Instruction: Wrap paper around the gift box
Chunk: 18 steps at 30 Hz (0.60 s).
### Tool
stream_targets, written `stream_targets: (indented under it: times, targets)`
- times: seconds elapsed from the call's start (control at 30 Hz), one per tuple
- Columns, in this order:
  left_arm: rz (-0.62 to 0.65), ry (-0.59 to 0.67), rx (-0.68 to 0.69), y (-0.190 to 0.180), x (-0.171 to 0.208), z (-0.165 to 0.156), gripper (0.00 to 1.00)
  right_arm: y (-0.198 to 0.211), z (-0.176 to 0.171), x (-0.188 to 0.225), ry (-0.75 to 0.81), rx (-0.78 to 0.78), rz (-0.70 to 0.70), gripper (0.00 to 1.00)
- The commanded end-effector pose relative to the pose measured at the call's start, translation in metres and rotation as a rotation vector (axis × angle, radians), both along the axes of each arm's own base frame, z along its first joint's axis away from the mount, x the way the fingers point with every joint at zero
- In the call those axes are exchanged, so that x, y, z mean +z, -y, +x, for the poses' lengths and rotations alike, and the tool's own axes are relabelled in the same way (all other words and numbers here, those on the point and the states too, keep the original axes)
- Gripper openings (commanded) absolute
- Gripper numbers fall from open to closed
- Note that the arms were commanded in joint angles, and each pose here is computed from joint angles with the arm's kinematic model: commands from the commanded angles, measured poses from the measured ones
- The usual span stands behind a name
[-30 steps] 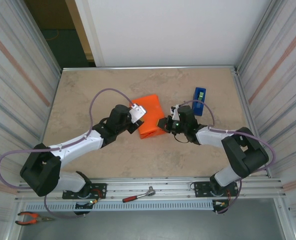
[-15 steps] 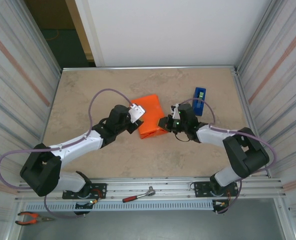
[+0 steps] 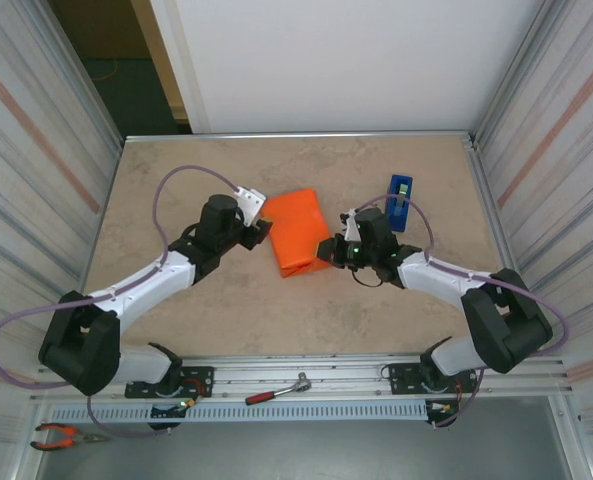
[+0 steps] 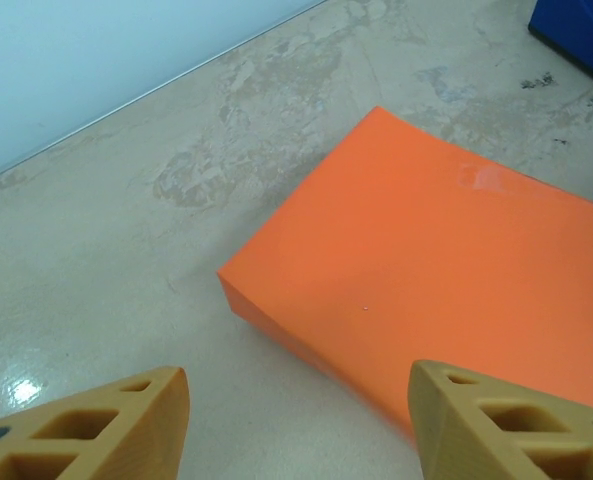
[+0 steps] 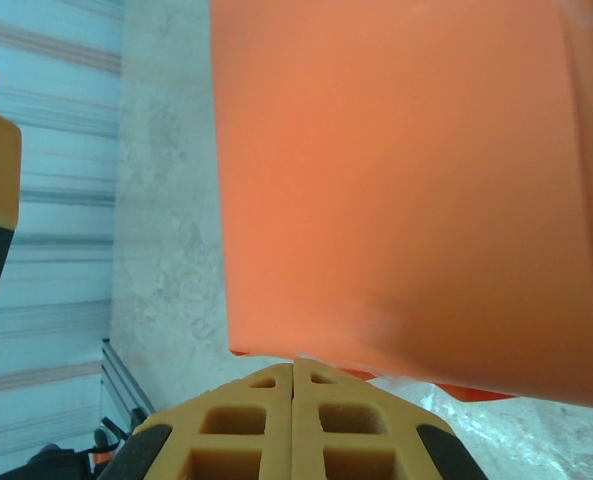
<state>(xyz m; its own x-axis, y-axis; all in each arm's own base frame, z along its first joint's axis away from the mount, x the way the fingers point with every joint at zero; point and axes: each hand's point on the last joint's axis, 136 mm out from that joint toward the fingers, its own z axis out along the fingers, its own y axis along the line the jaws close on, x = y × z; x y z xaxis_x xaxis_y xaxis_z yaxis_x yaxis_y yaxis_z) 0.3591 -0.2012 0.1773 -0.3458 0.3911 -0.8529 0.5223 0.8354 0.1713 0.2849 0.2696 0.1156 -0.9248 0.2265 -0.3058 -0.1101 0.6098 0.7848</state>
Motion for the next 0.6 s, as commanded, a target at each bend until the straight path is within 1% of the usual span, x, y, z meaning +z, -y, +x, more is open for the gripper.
stream_targets:
  times: [0.0, 0.37, 0.57]
  targets:
    - [-0.061, 0.012, 0.007, 0.001, 0.019, 0.0, 0.6, -0.005, 0.007, 0.001, 0.027, 0.012, -0.023, 0.0]
    - [-0.07, 0.015, 0.005, -0.001, 0.022, 0.0, 0.6, -0.012, 0.025, -0.014, -0.002, 0.008, -0.038, 0.0]
    - [-0.073, 0.015, 0.001, -0.001, 0.022, 0.001, 0.6, -0.01, 0.03, -0.03, -0.056, 0.0, -0.057, 0.0]
